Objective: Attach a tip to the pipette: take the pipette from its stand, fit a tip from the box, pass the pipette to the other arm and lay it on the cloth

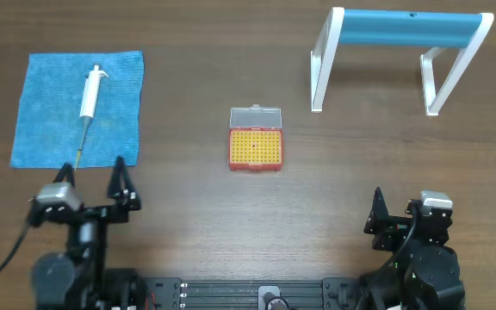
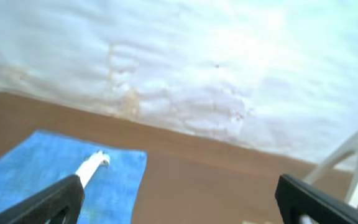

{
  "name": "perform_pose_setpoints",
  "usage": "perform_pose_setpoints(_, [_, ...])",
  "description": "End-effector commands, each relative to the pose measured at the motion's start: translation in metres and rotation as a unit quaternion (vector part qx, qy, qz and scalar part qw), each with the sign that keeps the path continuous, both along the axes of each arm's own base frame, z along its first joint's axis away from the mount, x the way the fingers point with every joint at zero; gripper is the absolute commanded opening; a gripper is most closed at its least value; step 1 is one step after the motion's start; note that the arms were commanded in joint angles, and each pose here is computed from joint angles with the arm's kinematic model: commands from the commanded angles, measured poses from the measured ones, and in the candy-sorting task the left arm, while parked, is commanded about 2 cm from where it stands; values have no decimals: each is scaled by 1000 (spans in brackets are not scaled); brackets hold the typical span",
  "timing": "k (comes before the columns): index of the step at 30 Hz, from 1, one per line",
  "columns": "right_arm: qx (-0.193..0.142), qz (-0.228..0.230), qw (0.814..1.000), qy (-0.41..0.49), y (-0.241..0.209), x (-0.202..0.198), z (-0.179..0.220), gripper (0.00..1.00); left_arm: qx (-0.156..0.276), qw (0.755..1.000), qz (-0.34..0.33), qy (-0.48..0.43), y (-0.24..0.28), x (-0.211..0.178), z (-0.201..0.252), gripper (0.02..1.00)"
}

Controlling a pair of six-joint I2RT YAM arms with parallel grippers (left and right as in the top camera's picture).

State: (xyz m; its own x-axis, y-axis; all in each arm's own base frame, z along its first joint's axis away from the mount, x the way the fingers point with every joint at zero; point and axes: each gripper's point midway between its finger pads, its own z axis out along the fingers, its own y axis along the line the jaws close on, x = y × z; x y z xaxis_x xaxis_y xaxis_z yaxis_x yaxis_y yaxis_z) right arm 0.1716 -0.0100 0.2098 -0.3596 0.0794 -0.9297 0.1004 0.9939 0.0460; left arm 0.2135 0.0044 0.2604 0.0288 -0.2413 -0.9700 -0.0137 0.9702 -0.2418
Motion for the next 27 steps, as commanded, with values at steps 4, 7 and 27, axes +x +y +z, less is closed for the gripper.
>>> perform_pose_setpoints(4, [3,-11,1000,-3,-3,0,-1,814,67,997,-48,5,-17,28,-67,996])
perform_pose_setpoints(7, [3,-11,1000,-3,-3,0,-1,814,51,998,-33,12,-9,33,-86,996])
perform_pose_setpoints(27, [3,-11,1000,-3,-3,0,-1,814,49,997,-32,47,-8,33,-103,996])
